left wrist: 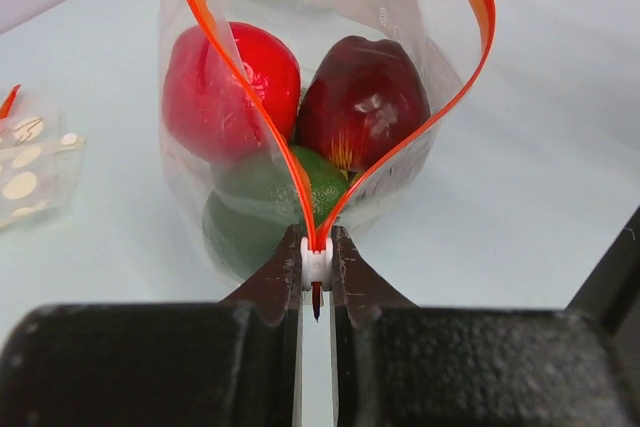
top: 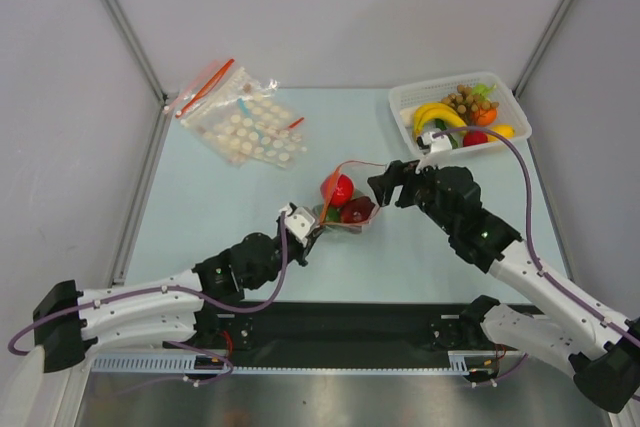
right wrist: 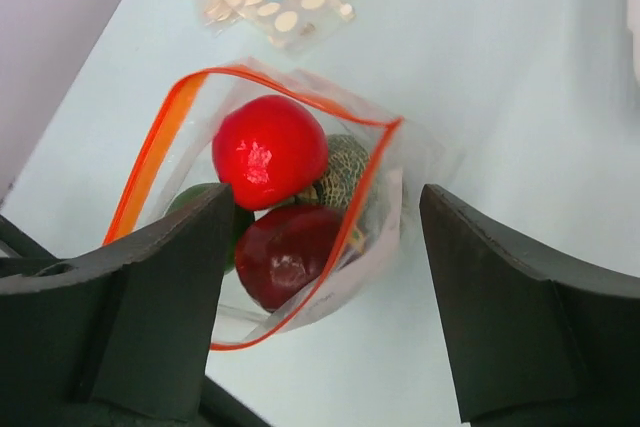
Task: Place the food in the zip-top bag and seal the zipper
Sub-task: Zip the zipper food storage bag at the center of the board.
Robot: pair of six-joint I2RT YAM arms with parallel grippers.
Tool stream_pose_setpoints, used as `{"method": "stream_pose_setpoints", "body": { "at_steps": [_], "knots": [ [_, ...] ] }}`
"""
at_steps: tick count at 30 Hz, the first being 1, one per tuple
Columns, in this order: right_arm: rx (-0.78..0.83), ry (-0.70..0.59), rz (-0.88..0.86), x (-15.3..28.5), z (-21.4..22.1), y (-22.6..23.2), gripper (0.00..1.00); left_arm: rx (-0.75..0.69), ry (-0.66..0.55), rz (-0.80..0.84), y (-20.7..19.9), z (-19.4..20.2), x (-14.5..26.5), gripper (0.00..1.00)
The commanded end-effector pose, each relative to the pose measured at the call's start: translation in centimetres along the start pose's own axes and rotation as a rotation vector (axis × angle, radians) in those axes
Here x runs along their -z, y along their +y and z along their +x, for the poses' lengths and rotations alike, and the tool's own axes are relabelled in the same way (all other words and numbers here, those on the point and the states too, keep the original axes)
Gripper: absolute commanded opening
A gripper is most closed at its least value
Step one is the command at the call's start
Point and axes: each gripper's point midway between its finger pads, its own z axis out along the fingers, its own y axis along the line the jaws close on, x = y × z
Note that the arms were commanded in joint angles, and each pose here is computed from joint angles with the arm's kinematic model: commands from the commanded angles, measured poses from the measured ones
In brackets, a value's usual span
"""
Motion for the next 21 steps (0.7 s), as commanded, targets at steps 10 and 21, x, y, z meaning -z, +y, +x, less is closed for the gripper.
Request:
{"method": "stream_pose_setpoints", "body": {
  "at_steps": [10,21],
  "knots": [
    [0.343,0.025,-0.019,-2.2,-2.0,0.1,0.80,0.000,-0.090,0.048,-0.2,-1.6,0.9,0.00],
    [0.249,0.129,0.265,-3.8,-0.6,-4.2,0.00,0.011,-0.132,0.016,0.6,-2.6,0.8,0.00]
  ]
}}
